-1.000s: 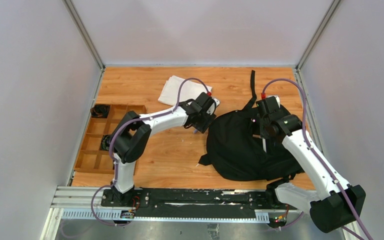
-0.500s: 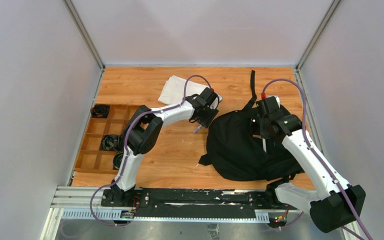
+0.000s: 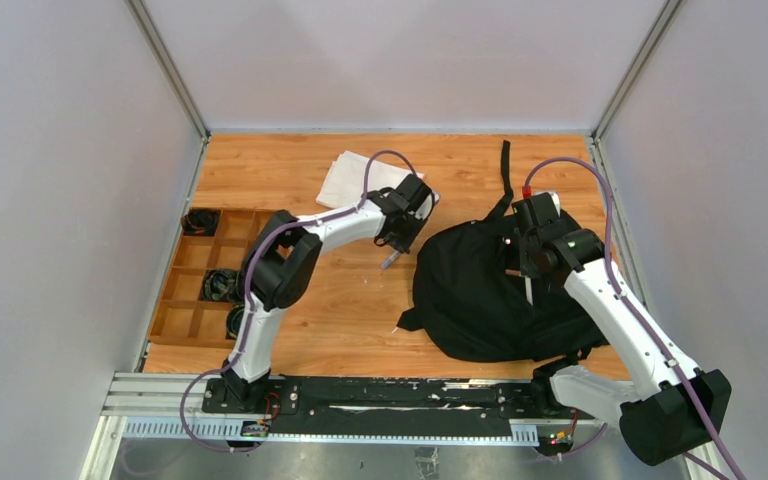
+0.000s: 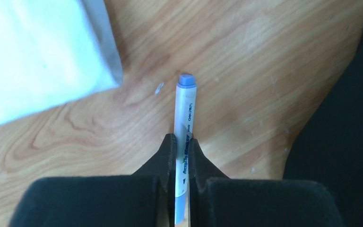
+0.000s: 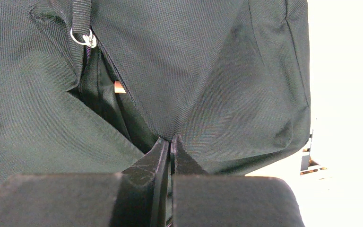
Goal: Pack the student bag
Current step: Pick up the stationery from the center of the board, then place the stationery in the student bag.
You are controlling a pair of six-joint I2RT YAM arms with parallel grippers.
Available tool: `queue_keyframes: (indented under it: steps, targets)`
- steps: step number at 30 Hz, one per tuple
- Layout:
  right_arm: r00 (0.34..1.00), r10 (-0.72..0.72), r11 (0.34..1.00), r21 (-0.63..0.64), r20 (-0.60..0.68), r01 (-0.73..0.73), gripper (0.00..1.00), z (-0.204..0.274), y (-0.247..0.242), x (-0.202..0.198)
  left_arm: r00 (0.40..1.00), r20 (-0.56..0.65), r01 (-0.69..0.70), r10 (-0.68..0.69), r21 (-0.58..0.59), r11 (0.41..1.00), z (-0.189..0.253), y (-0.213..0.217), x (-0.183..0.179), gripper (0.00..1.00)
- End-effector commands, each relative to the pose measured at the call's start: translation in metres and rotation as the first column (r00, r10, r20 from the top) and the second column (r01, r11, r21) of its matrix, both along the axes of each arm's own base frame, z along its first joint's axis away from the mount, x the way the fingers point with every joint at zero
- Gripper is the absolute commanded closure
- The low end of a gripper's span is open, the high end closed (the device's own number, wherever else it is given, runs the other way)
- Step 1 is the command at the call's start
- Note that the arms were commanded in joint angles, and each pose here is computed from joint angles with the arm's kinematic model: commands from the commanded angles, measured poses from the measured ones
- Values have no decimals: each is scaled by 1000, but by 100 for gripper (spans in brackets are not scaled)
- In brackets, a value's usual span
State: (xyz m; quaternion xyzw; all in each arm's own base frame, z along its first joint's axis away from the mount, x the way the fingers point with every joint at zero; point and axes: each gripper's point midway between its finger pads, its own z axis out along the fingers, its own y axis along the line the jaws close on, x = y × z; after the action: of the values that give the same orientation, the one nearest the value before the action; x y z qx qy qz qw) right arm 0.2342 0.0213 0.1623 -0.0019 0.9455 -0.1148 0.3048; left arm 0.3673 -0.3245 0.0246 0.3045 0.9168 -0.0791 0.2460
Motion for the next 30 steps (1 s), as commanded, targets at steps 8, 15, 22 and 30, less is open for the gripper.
queue_keyframes:
  steps: [8, 15, 22, 30]
  targets:
    - [1000, -18, 1000, 5, 7, 18, 100, 5, -4, -3, 981, 181, -49, 69, -114, 992, 150, 35, -18, 100]
    - [1000, -20, 1000, 12, 9, 20, 100, 4, -3, -2, 996, -23, 62, -83, -474, 878, 184, -15, -88, 100]
    - [999, -27, 999, 28, 16, 27, 100, 3, -1, -3, 944, -174, 83, -280, -697, 712, 187, -95, -185, 100]
    - [1000, -10, 998, 57, 16, 9, 100, 0, 5, -2, 890, -230, 54, -395, -806, 590, 196, -159, -224, 100]
